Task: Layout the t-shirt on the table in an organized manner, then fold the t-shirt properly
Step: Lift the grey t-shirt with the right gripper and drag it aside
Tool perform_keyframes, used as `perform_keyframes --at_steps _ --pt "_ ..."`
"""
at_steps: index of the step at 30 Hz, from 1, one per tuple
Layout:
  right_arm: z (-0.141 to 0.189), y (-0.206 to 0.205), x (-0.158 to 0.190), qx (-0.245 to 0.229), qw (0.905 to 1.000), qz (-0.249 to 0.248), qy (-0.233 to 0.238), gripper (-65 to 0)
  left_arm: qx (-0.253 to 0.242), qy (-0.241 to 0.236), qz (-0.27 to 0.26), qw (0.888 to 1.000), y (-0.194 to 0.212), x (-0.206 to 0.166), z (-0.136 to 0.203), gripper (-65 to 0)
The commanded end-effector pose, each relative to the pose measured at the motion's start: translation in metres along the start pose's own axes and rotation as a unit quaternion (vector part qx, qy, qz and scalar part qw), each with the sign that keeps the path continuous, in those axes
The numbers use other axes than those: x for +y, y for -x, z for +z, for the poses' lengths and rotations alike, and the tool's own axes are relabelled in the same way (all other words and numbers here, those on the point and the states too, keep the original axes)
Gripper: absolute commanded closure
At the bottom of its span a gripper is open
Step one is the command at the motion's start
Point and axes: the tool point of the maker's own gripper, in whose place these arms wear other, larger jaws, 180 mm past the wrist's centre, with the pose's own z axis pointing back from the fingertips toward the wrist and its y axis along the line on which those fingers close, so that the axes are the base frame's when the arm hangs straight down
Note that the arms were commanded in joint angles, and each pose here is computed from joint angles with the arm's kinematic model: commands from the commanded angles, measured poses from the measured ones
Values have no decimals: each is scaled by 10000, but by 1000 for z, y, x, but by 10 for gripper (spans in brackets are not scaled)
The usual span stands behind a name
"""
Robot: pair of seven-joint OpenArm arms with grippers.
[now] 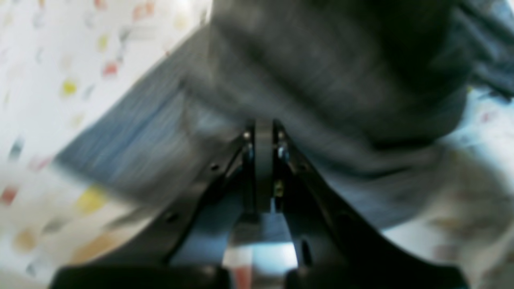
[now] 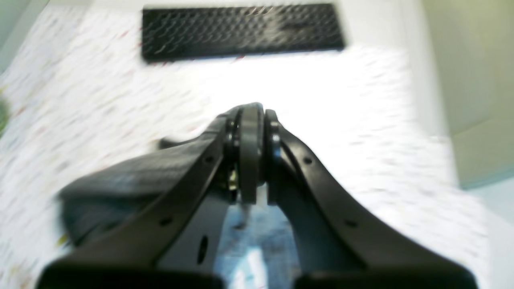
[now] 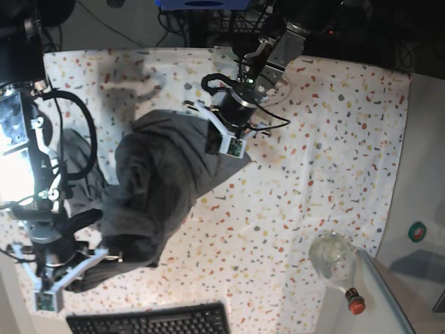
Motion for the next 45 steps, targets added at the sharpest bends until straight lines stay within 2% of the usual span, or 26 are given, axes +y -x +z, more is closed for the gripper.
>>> perform_keyframes --at_steps 1,3,6,11,14,16,20,25,30,34,37,39,42,45 --pt "-2 -18 -18 -279 9993 28 241 0 -341 -409 -19 9986 -26 26 -8 0" --pt "-10 -14 -40 -179 9986 48 497 0 -513 -922 -49 9944 -47 57 -18 0" --pt "-20 -6 -73 -150 9961 205 840 0 -761 -1039 -123 9916 -80 67 -31 0" --pt "-46 19 -85 -52 9943 950 478 0 -785 -1046 -12 9914 -114 70 -40 0" --pt "-66 29 -93 54 9933 1094 354 0 -1007 -983 1 9901 -134 65 -36 0" --pt "-81 24 -106 100 9933 1058 454 0 -1185 -924 35 9886 -144 60 -29 0" --pt "-95 11 -121 150 9932 963 633 0 -1297 -843 109 9879 -144 50 -16 0" --pt "-84 2 -105 -101 9933 1057 456 0 -1210 -845 104 9890 -134 48 -12 0" --pt "-87 -8 -102 -175 9936 1023 451 0 -1149 -1035 -49 9880 -126 75 1 0" --pt "-114 -16 -90 25 9922 1189 365 0 -1206 -1718 237 9774 -120 127 29 0" --pt "-124 -60 -80 -223 9884 1461 336 0 -1240 -2127 362 9685 -114 157 51 0" --pt "-118 -107 -76 -655 9843 1601 348 0 -1252 -2314 401 9639 -111 170 64 0" --pt "-84 -172 -91 -1251 9738 1816 550 0 -1144 -2513 257 9608 -102 190 81 0" --pt "-42 -202 -91 -1541 9673 1915 624 0 -1057 -2577 174 9603 -95 198 86 0"
